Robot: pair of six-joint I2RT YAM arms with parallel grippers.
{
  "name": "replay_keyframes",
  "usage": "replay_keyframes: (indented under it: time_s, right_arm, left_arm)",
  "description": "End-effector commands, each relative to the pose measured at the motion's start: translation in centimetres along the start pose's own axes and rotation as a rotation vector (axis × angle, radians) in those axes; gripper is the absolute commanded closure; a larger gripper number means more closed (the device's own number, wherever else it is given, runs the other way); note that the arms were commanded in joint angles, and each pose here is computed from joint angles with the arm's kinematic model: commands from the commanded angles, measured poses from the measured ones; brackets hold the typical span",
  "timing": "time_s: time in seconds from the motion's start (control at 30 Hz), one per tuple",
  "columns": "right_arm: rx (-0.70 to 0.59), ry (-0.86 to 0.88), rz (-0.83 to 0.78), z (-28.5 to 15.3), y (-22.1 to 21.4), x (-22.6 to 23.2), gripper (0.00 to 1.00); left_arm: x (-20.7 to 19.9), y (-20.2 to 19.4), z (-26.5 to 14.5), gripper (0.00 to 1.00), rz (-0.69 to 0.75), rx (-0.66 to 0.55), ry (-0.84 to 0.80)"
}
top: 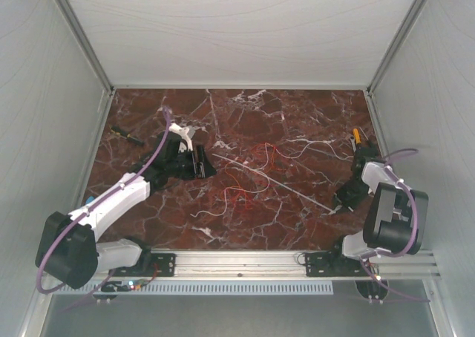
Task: Zip-tie the wires
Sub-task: Pick up the ribbon at the center of the board.
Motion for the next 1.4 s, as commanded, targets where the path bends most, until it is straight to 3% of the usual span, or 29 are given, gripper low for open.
replay_keyframes:
  time_s: [0.0,0.1,0.3,0.53,0.8,1.0,1.37]
  right_arm:
    - [-0.008,-0.010,-0.008,-0.2,-0.4,-0.1,0.84]
    - [-0.010,-0.008,-0.015,-0.3,-0.4,0.0,0.85]
    - [-0.008,-0.007,-0.028,-0.8,-0.7,0.1,0.76]
    - [-0.016,-0.025,-0.033,-0.5,-0.8,0.3,0.84]
    - [0.002,-0.058,-0.031,0.8,-0.4,0.0,0.85]
    - [0.001,-0.049,-0.033,0.9,-0.3,0.1,1.00]
    - [-0.073,0.039,-0.043,-4.3,0.4,2.0,1.00]
  left_arm:
    - [-1.4,1.2,-0.1,0.40,0.031,-0.046,-0.059]
    - [-1.5,1.3,-0.1,0.40,0.032,-0.047,-0.061]
    - [-1.4,1.2,0.1,0.40,0.028,-0.044,-0.061]
    - [-1.4,1.3,0.3,0.40,0.030,-0.039,-0.065]
    - [-1.5,1.2,0.1,0.41,0.037,-0.041,-0.062]
    - [-1.3,1.0,-0.2,0.41,0.034,-0.044,-0.058]
    - [-2.9,2.3,-0.5,0.41,0.048,-0.047,-0.080]
Point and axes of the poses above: each gripper's point midway between its finger pads, its own z axis out along the fingers, its own x axis along the line the jaws close on, y = z × x, the point moved 8 cm from there along -z, back along the fingers, and after that the axes turned 14 degrees about -z, right-handed, at the moved point
